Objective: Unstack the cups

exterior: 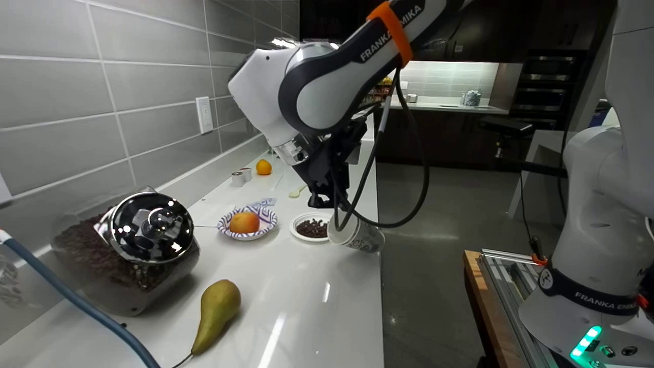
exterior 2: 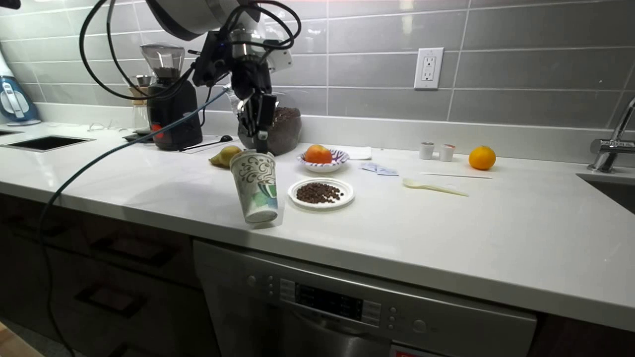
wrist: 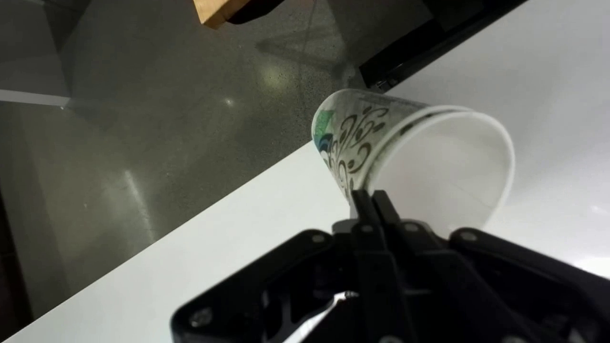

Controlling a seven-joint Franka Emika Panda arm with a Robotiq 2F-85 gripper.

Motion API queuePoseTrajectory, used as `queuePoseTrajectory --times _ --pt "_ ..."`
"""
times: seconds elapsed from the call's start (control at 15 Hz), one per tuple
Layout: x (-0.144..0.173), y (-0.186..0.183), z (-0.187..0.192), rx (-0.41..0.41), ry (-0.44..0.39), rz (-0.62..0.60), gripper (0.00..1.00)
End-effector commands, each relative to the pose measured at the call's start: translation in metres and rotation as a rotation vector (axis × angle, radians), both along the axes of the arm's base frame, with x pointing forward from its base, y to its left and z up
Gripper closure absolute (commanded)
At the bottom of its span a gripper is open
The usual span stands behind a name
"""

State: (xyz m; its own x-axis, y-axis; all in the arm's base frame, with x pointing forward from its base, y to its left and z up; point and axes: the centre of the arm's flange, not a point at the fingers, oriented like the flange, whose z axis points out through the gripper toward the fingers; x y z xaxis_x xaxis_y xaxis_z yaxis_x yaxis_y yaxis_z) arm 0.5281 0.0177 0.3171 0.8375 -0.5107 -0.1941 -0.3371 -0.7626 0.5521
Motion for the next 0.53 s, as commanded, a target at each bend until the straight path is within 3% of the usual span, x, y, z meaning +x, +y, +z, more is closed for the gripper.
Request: queuePoseTrajectory --times 0.0,0.47 --pt "0.013 0.006 -0.010 0.045 -0.036 -0.022 0.99" --pt "0.026 0.019 0.002 0.192 -0.166 -0.072 0.99"
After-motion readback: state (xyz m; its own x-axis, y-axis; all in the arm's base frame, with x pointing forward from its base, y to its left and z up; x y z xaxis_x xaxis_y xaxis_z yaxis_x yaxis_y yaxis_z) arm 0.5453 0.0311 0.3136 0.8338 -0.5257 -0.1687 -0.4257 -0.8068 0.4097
